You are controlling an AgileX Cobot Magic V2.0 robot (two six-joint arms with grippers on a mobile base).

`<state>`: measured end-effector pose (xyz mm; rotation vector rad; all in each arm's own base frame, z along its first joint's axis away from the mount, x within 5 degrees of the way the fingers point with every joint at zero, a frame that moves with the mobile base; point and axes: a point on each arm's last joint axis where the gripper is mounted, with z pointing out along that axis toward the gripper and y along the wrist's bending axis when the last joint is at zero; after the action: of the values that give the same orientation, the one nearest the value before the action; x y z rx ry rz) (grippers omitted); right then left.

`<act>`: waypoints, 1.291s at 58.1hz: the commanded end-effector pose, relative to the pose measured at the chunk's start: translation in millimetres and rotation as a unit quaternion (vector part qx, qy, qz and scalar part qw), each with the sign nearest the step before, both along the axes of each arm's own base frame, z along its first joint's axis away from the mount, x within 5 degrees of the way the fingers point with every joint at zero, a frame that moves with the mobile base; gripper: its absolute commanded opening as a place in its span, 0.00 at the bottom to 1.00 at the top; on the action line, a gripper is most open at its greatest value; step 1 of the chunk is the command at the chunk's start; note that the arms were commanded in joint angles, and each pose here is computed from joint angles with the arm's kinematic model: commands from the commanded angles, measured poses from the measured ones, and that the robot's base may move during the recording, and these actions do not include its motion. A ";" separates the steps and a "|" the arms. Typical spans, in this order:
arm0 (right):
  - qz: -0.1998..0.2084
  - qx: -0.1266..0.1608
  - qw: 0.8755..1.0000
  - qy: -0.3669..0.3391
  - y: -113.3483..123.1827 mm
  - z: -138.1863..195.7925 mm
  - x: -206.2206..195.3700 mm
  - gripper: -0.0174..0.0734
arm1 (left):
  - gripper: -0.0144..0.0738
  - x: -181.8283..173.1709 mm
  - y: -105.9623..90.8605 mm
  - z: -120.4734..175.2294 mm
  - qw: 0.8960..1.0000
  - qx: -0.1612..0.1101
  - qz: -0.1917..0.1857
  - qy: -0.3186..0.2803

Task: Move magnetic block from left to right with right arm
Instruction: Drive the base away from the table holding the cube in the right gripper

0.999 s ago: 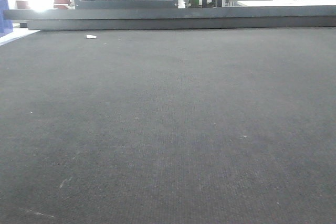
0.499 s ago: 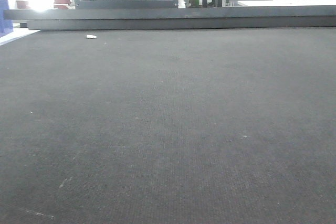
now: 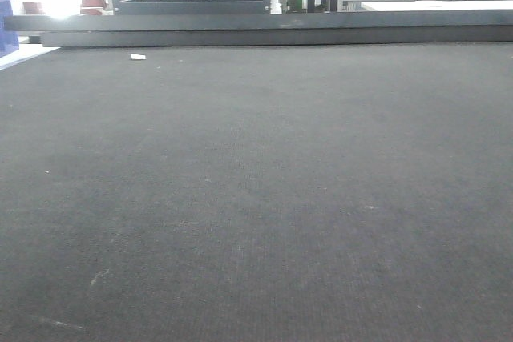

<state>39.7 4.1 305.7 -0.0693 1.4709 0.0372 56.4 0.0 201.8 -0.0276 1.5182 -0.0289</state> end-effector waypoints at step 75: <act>-0.007 0.001 0.999 -0.049 -1.0 15.4 -2.3 0.50 | 0.03 -1.0 0.0 4.8 0.999 -0.004 -0.001 -0.042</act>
<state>39.7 4.1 305.7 -0.0694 1.4713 0.0372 56.4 0.0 201.8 -0.0276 1.5182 -0.0289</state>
